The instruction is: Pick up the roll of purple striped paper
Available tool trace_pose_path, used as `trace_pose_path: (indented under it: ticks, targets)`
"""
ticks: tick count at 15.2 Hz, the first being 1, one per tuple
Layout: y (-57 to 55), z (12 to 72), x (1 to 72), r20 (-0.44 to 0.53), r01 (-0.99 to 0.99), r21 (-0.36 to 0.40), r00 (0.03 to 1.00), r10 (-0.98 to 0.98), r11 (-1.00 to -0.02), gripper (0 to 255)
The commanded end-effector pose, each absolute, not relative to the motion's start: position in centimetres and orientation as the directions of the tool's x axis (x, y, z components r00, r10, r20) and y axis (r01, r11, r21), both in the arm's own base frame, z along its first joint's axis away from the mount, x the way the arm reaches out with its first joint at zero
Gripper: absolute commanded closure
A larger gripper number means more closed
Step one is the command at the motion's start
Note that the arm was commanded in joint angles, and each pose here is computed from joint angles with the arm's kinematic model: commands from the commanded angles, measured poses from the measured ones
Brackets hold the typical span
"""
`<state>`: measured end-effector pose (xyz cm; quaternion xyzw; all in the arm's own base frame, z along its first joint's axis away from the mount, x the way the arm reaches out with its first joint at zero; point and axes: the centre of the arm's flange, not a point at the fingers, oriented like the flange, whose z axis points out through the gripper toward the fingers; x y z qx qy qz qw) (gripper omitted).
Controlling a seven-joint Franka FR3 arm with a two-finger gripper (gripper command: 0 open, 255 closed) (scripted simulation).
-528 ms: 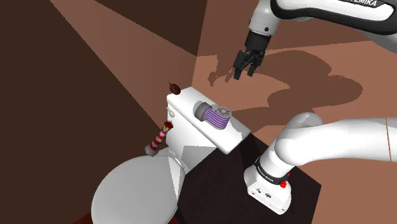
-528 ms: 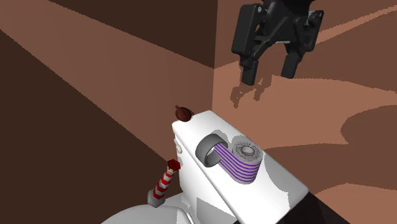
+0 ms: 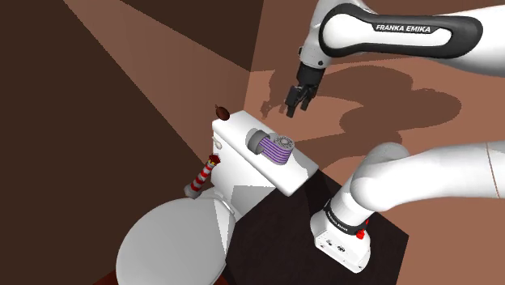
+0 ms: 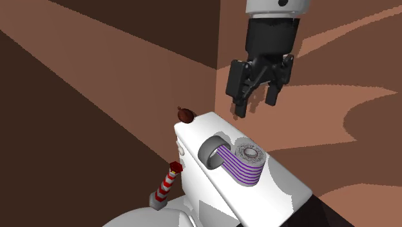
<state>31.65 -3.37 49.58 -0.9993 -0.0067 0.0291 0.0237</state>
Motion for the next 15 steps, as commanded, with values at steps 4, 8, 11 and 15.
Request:
trace_pose_path:
  ticks: [4,8,11,15]
  targets:
    - [-3.7,43.2,34.1,-0.059,0.121,-0.039,0.991,0.123,-0.992,0]
    - [-3.9,38.3,36.0,-0.061,0.205,-0.033,0.977,0.206,-0.978,0]
    - [-3.9,34.6,37.4,-0.064,0.267,-0.028,0.961,0.268,-0.963,0]
    - [-3.8,31.5,38.4,-0.066,0.309,-0.025,0.948,0.310,-0.951,0]
